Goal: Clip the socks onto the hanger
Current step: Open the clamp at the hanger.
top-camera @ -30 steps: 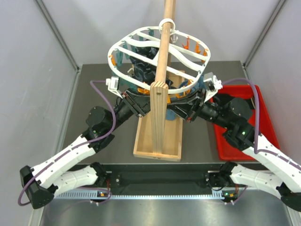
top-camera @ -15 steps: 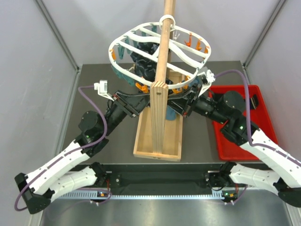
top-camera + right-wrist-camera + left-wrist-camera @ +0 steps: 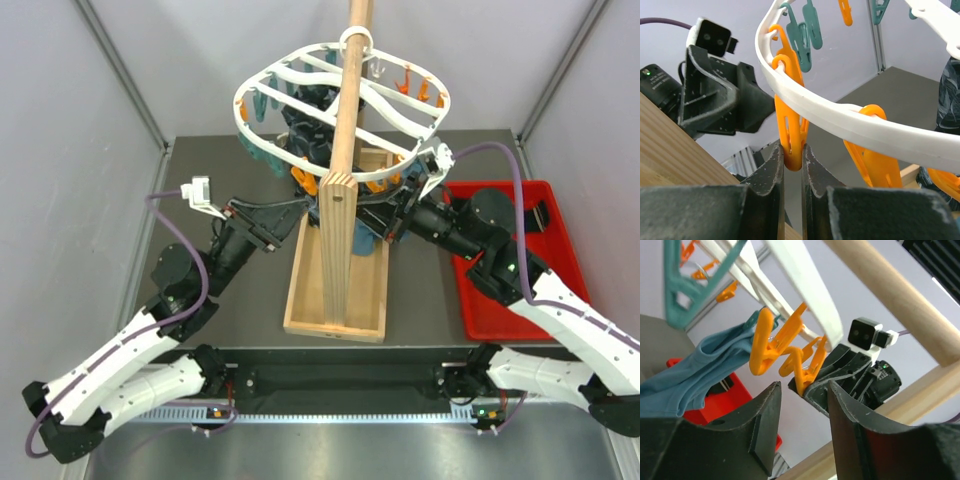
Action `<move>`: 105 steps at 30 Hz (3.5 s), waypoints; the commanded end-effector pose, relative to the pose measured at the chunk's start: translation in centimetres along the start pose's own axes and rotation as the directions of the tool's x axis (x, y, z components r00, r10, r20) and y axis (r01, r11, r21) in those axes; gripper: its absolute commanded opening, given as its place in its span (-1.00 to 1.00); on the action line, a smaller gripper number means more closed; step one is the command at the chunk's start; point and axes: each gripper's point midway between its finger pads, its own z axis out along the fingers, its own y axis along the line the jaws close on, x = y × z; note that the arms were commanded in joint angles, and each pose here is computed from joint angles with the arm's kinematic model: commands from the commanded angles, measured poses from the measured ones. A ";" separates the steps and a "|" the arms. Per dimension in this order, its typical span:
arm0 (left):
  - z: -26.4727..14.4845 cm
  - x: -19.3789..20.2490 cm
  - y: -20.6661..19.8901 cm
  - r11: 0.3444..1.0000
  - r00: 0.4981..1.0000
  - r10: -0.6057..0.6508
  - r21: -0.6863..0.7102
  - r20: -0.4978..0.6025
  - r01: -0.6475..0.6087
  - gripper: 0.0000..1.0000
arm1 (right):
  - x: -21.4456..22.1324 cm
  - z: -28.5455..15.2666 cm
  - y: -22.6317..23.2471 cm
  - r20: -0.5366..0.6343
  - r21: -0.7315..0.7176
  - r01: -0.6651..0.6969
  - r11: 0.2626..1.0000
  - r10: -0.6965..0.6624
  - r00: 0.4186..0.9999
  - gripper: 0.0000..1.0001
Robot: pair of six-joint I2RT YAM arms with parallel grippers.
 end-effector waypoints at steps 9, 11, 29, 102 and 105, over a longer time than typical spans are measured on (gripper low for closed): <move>1.6 0.9 -1.6 0.995 0.996 -0.073 0.063 -0.049 0.076 -0.06 | -2.3 0.0 1.2 0.058 -0.026 0.041 0.999 -0.039 0.998 -1.00; 1.7 0.9 -1.7 0.994 0.996 -0.080 0.068 -0.046 0.083 -0.06 | -2.2 0.0 1.2 0.053 -0.030 0.051 0.998 -0.050 0.997 -1.00; 4.6 1.6 -2.7 0.993 0.995 -0.047 0.099 -0.092 0.056 0.38 | -2.5 -0.5 0.4 0.034 0.030 0.095 0.995 -0.096 0.995 -1.00; 7.1 1.8 0.7 0.990 0.992 0.095 -0.099 -0.088 -0.103 -1.00 | -4.0 -4.9 -0.4 0.044 0.161 0.089 0.983 -0.097 0.994 0.49; 6.9 1.7 1.0 0.990 0.995 0.058 -0.120 -0.077 -0.067 -1.00 | -4.5 -4.7 0.5 0.052 0.123 0.077 0.989 -0.084 0.995 0.32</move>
